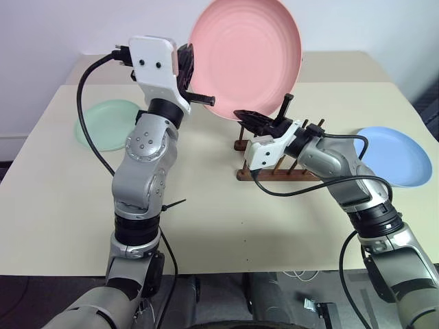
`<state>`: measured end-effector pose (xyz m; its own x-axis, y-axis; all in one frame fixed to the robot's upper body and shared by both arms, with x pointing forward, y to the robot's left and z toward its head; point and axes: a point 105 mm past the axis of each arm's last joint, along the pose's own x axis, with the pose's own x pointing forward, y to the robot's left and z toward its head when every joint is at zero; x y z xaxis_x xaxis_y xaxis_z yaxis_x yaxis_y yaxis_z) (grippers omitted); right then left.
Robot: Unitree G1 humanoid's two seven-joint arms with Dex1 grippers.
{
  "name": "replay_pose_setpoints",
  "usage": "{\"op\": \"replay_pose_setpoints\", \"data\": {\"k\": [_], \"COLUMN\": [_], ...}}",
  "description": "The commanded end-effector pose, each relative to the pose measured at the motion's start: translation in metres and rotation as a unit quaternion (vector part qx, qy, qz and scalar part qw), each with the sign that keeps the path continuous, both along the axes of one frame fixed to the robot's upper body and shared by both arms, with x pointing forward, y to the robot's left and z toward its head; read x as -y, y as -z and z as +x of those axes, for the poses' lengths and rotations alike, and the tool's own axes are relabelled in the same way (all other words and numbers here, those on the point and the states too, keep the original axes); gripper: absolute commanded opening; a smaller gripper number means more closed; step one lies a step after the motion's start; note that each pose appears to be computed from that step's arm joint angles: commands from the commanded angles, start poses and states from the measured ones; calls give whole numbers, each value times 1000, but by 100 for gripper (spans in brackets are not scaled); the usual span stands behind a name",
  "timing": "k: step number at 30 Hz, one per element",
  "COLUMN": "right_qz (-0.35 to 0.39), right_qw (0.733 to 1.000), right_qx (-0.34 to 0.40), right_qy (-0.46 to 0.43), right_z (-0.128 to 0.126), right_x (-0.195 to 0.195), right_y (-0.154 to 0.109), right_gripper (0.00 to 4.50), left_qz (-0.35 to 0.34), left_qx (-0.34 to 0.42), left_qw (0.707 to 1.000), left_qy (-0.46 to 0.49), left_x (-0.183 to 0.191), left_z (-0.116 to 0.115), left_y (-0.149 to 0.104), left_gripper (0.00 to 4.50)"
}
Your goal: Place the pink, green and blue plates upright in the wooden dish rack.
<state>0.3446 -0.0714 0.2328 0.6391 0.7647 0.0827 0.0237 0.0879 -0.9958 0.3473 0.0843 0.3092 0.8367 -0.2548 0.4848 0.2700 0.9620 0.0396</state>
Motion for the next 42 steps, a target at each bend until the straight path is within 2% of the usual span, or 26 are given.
{"op": "replay_pose_setpoints", "data": {"k": [1, 3, 6, 9, 13, 16, 18, 21, 24, 27, 32, 34, 38, 42], "right_qz": [11, 10, 7, 7, 14, 34, 97, 208, 313, 399, 443, 463, 489, 515], "right_qw": [1000, 1000, 1000, 999, 999, 998, 995, 978, 941, 879, 819, 796, 766, 736], "right_qx": [20, 20, 25, 36, 53, 55, 35, -21, -103, -234, -341, -366, -397, -421], "right_qy": [-6, -6, -3, 0, 1, 5, -1, -26, -70, -114, -130, -134, -130, -127], "right_z": [-4, -5, -5, -5, -6, -7, -11, -22, -37, -57, -78, -82, -84, -83], "right_x": [-1, 0, 1, 4, 9, 18, 30, 50, 67, 89, 105, 111, 118, 124], "right_y": [-11, -9, -9, -12, -21, -29, -44, -66, -82, -75, -60, -56, -50, -42], "right_gripper": [5, 5, 0, 0, 0, 0, 0, 0, 0, 0, 0, 0, 0, 0], "left_qz": [-27, -53, -104, -133, -210, -233, -209, -101, 31, 132, 191, 204, 221, 219], "left_qx": [27, 23, 28, 60, 103, 108, 97, 61, 20, -64, -140, -166, -192, -193], "left_qw": [999, 998, 992, 986, 972, 966, 971, 991, 999, 984, 953, 937, 917, 916], "left_qy": [28, 38, 65, 83, 37, -21, -57, -66, 8, 97, 191, 230, 271, 275], "left_x": [4, 2, -4, -15, -57, -85, -99, -95, -69, -53, -45, -40, -36, -34], "left_z": [-12, -12, -15, -23, -24, -18, -11, 1, 1, -8, -31, -41, -54, -56], "left_y": [-15, -18, -26, -39, -59, -61, -54, -28, 15, 80, 135, 151, 165, 168], "left_gripper": [0, 0, 91, 235, 432, 442, 442, 442, 442, 442, 442, 442, 442, 442]}}
